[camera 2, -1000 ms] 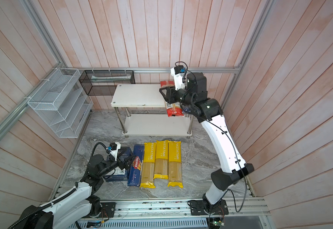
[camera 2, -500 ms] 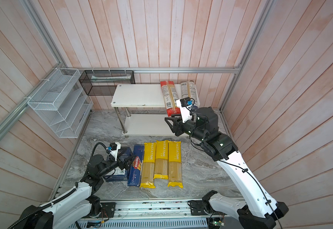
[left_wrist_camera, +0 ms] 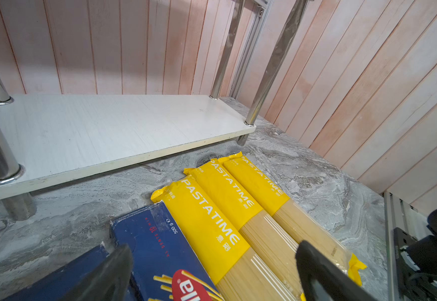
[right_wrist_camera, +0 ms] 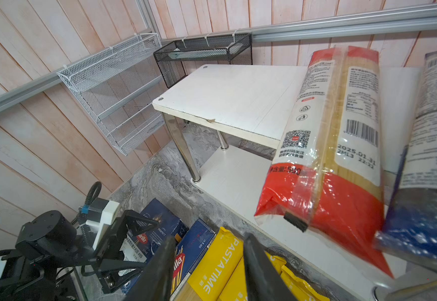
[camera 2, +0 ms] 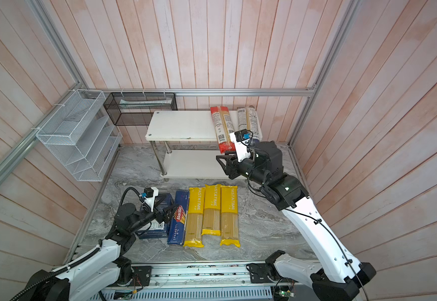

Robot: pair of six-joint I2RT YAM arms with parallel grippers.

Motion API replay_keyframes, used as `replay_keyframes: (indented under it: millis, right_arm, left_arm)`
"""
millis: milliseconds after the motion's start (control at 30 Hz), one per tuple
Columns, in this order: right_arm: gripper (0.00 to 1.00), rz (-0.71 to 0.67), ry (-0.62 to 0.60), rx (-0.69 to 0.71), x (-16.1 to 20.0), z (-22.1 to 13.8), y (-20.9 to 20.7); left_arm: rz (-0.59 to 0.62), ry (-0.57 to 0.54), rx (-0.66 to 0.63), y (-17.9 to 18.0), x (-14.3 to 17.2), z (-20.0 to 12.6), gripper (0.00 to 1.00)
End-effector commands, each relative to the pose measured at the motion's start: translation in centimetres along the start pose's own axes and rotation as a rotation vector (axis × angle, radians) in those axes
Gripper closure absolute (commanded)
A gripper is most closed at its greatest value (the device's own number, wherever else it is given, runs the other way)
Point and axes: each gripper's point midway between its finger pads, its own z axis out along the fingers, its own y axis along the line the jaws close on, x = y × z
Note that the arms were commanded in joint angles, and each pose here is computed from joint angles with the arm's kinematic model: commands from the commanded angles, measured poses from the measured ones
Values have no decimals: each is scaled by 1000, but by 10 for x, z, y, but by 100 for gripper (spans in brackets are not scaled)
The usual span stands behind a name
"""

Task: Arrange pasta packages on shelves
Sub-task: Place the pasta bag on the shelf, then rotate the pasta bag at the shelf.

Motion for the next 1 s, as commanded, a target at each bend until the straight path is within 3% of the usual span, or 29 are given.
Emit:
replay_keyframes:
  millis: [0, 967]
  right_arm:
    - [57, -2, 9, 26, 5, 7, -10]
    - [57, 16, 31, 13, 14, 36, -25]
  left_arm:
    - [12, -3, -7, 1, 2, -1, 0]
    - [9, 1, -7, 1, 2, 0, 0]
